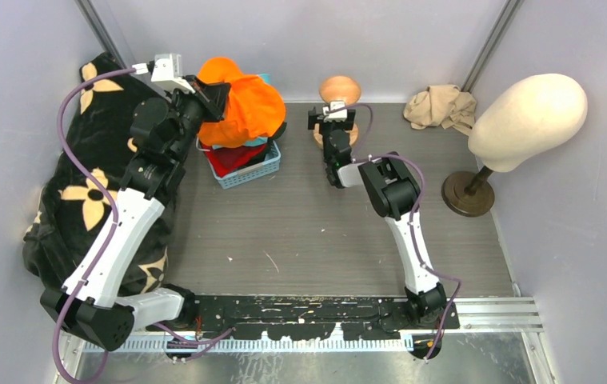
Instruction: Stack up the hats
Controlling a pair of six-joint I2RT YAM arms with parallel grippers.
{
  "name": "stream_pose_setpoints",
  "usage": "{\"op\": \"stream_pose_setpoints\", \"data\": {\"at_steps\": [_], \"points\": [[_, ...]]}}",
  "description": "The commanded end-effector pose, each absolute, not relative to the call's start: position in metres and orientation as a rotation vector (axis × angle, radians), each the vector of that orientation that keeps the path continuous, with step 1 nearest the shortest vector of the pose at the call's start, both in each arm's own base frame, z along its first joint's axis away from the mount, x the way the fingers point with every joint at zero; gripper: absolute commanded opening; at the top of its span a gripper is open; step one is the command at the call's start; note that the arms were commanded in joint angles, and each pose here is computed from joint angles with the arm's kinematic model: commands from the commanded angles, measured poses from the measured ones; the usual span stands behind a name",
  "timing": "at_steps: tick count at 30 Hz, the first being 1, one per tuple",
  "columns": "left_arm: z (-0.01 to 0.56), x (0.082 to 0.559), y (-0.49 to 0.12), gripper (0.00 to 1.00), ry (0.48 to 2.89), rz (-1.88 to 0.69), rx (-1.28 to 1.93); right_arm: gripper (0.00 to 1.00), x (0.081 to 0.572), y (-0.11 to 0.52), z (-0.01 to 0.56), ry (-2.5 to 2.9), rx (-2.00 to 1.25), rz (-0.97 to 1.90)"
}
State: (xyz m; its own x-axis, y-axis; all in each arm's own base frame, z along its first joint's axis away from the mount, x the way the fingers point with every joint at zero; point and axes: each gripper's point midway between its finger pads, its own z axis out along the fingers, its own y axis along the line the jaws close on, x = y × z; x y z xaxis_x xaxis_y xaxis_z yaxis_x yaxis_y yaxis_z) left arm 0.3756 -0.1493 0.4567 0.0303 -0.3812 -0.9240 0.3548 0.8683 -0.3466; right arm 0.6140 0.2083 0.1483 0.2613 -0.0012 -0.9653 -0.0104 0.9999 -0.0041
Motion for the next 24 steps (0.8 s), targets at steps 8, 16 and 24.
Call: {"op": "stream_pose_setpoints", "data": {"at_steps": [8,16,24], "points": [[0.507,0.385,-0.176,0.0,1.299,-0.731,0.004,0.97,0.554,0.179,0.213,1.26,0.085,-0.007],[0.524,0.412,-0.213,0.0,1.281,-0.955,-0.003,0.98,0.478,0.131,0.238,1.333,0.177,-0.036],[0.533,0.435,-0.262,0.0,1.258,-1.275,0.033,1.0,0.432,0.099,0.27,1.469,0.267,-0.058]]}}
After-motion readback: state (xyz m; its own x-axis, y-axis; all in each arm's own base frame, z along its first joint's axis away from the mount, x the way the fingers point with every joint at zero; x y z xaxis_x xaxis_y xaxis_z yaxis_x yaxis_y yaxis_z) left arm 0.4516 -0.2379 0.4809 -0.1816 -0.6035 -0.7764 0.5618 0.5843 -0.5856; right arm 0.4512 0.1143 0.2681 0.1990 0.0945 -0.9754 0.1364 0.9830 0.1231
